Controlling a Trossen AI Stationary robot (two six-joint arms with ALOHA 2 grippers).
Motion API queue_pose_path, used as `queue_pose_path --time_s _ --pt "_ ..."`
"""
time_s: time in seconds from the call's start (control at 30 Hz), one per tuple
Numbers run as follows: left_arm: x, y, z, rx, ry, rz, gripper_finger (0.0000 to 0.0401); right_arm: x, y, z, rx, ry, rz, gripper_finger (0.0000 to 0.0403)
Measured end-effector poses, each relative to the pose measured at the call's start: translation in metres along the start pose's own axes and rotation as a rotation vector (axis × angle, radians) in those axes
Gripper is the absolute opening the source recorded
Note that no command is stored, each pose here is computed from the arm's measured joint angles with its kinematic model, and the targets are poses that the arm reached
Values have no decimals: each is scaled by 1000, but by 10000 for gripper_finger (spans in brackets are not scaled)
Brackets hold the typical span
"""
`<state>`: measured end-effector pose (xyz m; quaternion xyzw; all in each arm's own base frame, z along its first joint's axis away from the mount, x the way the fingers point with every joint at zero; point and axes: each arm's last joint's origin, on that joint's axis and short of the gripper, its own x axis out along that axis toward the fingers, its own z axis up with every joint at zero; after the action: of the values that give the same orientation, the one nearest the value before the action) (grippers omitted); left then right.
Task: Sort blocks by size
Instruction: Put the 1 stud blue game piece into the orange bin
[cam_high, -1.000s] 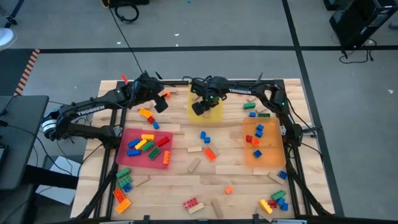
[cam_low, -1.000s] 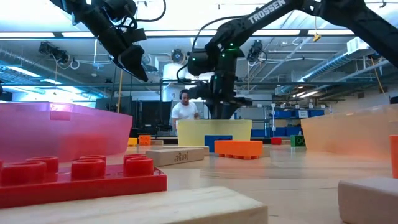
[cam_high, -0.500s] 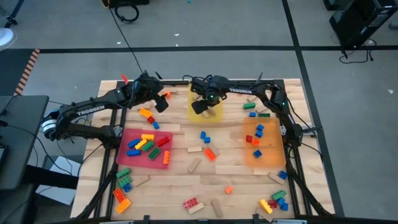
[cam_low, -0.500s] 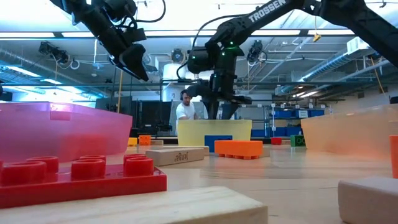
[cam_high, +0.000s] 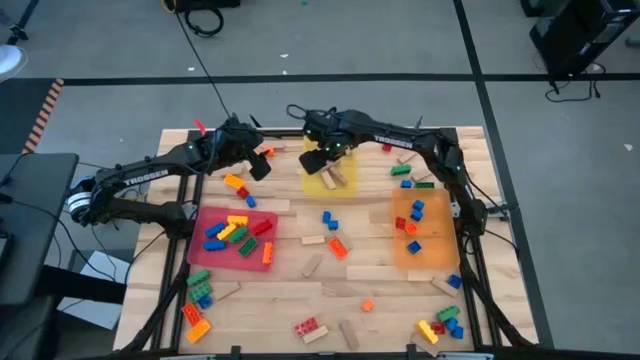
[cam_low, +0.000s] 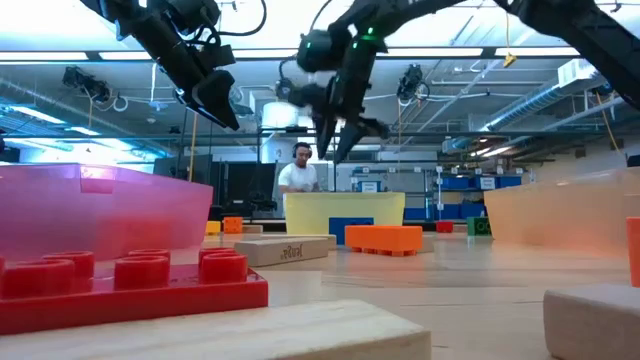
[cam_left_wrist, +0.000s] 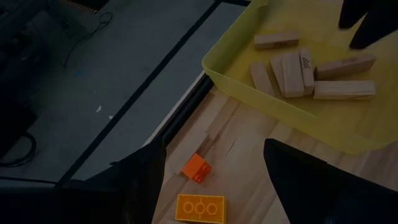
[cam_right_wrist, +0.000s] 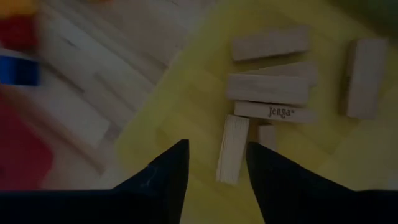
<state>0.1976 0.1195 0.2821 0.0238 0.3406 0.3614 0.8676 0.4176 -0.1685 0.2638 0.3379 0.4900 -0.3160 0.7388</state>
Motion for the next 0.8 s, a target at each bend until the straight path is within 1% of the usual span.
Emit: queue_pose_path --time_s 0.1,0.23,0.43,0.53,0.67,0.8 --pt "0 0 0 -1 0 0 280 -22 -2 -5 -14 -23 -1 165" --pt "0 0 0 -1 0 0 280 -52 -6 -19 -4 -77 -43 155" --pt "0 0 0 -2 0 0 280 -89 -13 -56 71 -164 -82 146" --pt "0 0 0 -2 0 0 280 -99 -15 -79 132 -203 -102 147" --pt "0 0 1 -4 -7 1 280 -106 -17 -110 200 -234 -121 147" --pt "0 0 3 -11 -27 3 280 -104 -16 -137 249 -235 -92 146"
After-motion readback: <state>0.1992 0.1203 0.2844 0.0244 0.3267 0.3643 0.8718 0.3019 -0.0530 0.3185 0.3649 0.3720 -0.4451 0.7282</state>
